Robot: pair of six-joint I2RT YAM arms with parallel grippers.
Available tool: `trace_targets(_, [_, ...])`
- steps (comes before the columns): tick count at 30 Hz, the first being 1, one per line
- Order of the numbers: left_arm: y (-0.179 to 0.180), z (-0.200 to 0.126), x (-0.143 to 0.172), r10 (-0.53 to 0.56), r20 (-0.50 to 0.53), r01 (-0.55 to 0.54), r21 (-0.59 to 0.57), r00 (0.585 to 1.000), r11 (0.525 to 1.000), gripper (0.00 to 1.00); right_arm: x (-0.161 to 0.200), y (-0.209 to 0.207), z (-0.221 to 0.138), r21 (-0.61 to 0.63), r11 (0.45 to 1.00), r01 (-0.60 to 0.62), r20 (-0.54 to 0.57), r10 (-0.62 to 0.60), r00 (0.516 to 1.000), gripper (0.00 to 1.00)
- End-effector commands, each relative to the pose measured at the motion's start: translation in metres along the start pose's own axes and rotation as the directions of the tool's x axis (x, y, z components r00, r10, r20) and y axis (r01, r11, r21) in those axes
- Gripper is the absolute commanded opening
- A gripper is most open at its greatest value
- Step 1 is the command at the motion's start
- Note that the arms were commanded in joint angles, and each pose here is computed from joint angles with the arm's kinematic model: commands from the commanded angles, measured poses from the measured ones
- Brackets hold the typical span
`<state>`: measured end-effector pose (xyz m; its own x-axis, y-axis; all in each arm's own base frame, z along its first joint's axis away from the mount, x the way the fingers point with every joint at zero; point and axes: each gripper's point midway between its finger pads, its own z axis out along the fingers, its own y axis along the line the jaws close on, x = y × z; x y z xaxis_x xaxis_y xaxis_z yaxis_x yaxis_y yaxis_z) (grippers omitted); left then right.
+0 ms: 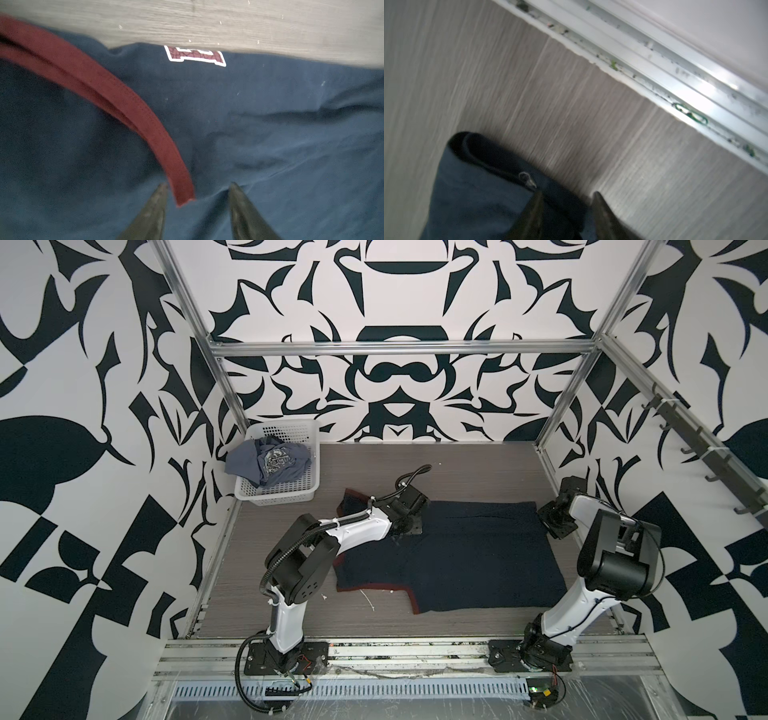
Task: Fold and stack tank tops
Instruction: Smooth out the tank top at the center of the table.
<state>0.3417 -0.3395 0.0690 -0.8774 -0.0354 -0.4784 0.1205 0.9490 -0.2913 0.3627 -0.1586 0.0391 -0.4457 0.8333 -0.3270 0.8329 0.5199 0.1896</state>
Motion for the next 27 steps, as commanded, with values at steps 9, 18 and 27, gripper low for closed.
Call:
trace_targets(9, [0.138,-0.048,-0.111,-0.219,0.144,0.256,-0.344,0.965,0.903,0.73,0.014,0.087,-0.088,-0.172,0.958,0.231,0.180,-0.200,0.963,0.60])
trace_targets(18, [0.195,-0.019,-0.152,-0.283,0.164,0.327,-0.518,0.945,0.790,0.80,0.065,0.115,-0.055,-0.284,0.914,0.289,0.043,-0.289,0.956,0.61])
trace_targets(27, [0.206,0.024,-0.146,-0.328,0.105,0.332,-0.529,0.939,0.781,0.72,0.083,0.122,-0.042,-0.297,0.900,0.319,0.002,-0.334,0.943,0.61])
